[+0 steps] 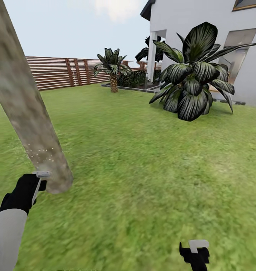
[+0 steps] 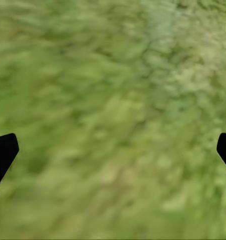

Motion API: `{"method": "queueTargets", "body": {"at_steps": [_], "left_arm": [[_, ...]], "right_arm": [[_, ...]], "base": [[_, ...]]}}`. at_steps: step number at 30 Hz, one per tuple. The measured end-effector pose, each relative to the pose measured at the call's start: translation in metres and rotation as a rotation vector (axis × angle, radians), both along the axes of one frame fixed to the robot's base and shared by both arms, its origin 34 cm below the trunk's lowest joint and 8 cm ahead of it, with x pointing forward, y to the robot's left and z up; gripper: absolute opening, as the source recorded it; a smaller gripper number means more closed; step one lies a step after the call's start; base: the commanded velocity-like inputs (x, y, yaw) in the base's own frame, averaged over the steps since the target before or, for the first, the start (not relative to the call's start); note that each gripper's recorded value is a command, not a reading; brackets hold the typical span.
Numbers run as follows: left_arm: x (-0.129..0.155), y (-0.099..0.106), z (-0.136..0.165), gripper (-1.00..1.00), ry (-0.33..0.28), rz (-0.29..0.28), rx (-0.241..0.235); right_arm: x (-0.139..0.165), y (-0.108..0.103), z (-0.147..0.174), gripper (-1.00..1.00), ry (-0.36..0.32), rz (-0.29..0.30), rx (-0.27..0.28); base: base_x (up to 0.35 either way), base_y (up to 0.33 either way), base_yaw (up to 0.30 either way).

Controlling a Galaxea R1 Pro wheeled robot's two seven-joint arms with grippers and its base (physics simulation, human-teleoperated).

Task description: In the garden, pick up the pesticide atomizer on the floor and spray pesticide onto both trees until each tree trunk is fully covered.

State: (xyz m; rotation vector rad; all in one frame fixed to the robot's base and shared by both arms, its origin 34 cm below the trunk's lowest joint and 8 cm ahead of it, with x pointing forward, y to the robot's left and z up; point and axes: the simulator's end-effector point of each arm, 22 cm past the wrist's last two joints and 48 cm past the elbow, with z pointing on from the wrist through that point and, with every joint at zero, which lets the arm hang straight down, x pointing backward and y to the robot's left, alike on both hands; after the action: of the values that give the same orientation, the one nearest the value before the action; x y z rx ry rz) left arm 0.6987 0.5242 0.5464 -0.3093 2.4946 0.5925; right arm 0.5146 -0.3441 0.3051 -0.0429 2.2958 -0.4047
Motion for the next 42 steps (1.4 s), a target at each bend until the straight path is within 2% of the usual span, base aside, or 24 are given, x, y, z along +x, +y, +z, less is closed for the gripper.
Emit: {"method": "queueTargets", "body": {"at_steps": [5, 8, 13, 22, 42], "left_arm": [[0.011, -0.003, 0.012, -1.0, -0.02, -0.002, -0.005], [0.038, -0.005, 0.048, -1.0, -0.075, -0.001, -0.012], [0.065, -0.008, 0.097, -1.0, -0.116, 0.012, -0.027], [0.069, -0.005, 0.114, -1.0, -0.152, 0.013, -0.017], [0.067, -0.006, 0.113, -1.0, -0.143, 0.017, -0.022]], "right_arm": [[0.0, 0.0, 0.0, 1.0, 0.0, 0.0, 0.0], [0.0, 0.0, 0.0, 1.0, 0.0, 0.0, 0.0], [0.0, 0.0, 0.0, 1.0, 0.0, 0.0, 0.0], [0.0, -0.001, 0.0, 1.0, -0.001, 0.0, -0.001], [0.0, -0.001, 0.0, 1.0, -0.001, 0.0, -0.001]], "base": [[0.004, -0.003, 0.276], [0.0, 0.0, 0.276], [0.0, 0.0, 0.276], [0.238, -0.047, 0.059], [0.122, -0.263, 0.013]]}}
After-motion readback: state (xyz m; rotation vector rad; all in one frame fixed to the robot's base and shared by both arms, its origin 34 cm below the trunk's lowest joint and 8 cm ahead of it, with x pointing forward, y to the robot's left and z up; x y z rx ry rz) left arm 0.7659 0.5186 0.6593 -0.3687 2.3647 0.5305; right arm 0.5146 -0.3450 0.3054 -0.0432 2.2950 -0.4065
